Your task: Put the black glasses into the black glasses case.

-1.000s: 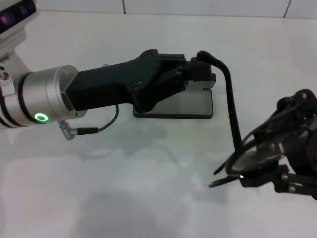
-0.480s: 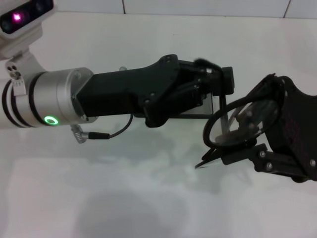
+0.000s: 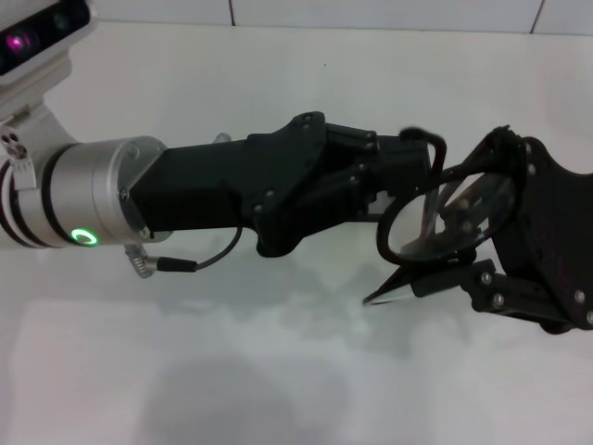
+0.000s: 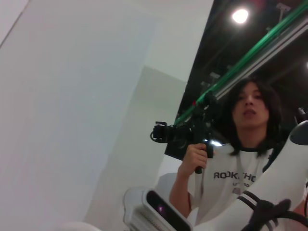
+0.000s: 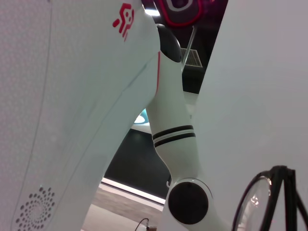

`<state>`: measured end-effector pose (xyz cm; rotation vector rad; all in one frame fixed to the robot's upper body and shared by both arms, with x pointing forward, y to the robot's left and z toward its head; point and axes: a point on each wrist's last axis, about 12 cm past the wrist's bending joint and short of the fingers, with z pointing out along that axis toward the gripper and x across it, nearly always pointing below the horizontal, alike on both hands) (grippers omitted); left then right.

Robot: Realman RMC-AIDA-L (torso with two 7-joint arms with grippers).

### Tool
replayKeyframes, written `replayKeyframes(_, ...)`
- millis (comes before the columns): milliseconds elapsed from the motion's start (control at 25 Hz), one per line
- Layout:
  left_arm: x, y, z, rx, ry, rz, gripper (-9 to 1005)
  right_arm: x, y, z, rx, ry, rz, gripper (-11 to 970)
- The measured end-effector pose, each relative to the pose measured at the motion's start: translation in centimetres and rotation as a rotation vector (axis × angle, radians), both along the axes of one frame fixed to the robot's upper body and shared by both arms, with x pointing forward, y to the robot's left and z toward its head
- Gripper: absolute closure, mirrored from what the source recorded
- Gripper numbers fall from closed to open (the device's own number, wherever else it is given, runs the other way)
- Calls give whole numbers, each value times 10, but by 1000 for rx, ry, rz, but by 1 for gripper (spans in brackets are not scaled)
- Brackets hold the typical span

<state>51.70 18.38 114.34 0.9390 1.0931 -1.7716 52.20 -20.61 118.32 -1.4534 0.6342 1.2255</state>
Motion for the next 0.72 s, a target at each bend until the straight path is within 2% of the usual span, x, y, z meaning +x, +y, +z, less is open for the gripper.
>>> replayKeyframes(240,-2,0,-2,1,-6,-7,948,0,0,-2,-3,13,-8,852)
replayKeyframes(720,-5,9,-7,-13,-6,59,948,-2,3,-4,-11,25,17,851)
